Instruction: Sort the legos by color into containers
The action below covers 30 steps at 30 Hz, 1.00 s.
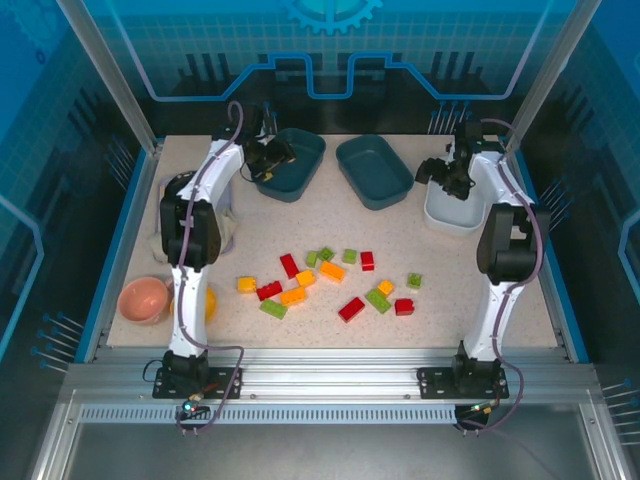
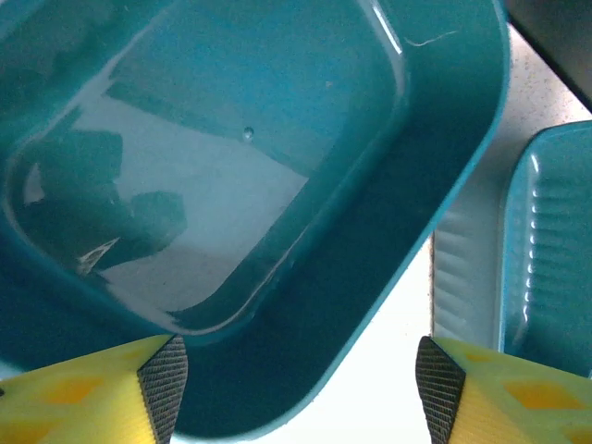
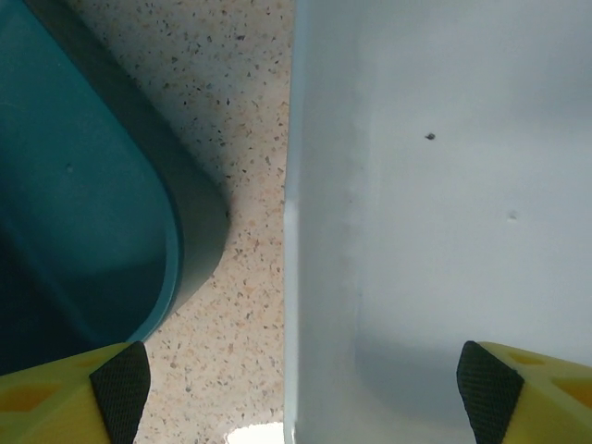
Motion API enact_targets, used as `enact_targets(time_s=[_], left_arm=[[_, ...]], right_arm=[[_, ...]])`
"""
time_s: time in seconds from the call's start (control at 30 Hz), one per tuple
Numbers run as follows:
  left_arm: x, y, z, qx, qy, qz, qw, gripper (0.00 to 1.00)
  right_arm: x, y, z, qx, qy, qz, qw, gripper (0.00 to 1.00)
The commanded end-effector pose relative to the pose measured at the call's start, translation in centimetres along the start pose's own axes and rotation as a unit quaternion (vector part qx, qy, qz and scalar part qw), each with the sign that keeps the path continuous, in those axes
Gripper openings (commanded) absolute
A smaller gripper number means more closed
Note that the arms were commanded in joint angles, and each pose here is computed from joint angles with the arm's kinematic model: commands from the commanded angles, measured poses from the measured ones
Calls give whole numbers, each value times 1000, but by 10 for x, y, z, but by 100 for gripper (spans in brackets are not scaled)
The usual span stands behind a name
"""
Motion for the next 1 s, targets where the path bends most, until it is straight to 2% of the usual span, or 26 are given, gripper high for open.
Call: enact_targets(time_s=[0.0, 0.2, 0.27, 0.47, 0.73, 0.83, 0.97], left_arm=[[0, 7, -7, -26, -22, 34, 999, 69], [-5, 31, -2, -35, -38, 68, 996, 65], [-8, 36, 0, -37, -43, 80, 995, 63], [-27, 45, -7, -57, -50, 119, 990, 53], [-52, 47, -17, -80, -57, 150, 984, 46], [-57, 44, -20, -91, -61, 155, 982, 43], [-58, 35, -24, -101, -65, 154, 981, 42]], right_arm=[[9, 9, 7, 56, -10, 14, 998, 89], [21, 30, 19, 77, -13, 28, 997, 88], [26, 36, 22, 76, -10, 39, 996, 84], [28, 56, 34, 53, -25, 67, 996, 77], [22, 69, 49, 24, -46, 81, 995, 69], [20, 71, 56, 13, -60, 82, 995, 63], [15, 69, 64, -1, -80, 84, 993, 44]])
Point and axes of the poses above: each hand's point on the last joint's axis, 136 mm out from that joint toward the fingers, its own y axis out along the fingers, its own z axis along the line the jaws close on, x = y × z, the point moved 6 cm from there along -y, back along the fingers, and after that the axes turned 9 degrees about -y, right-handed, at the moved point
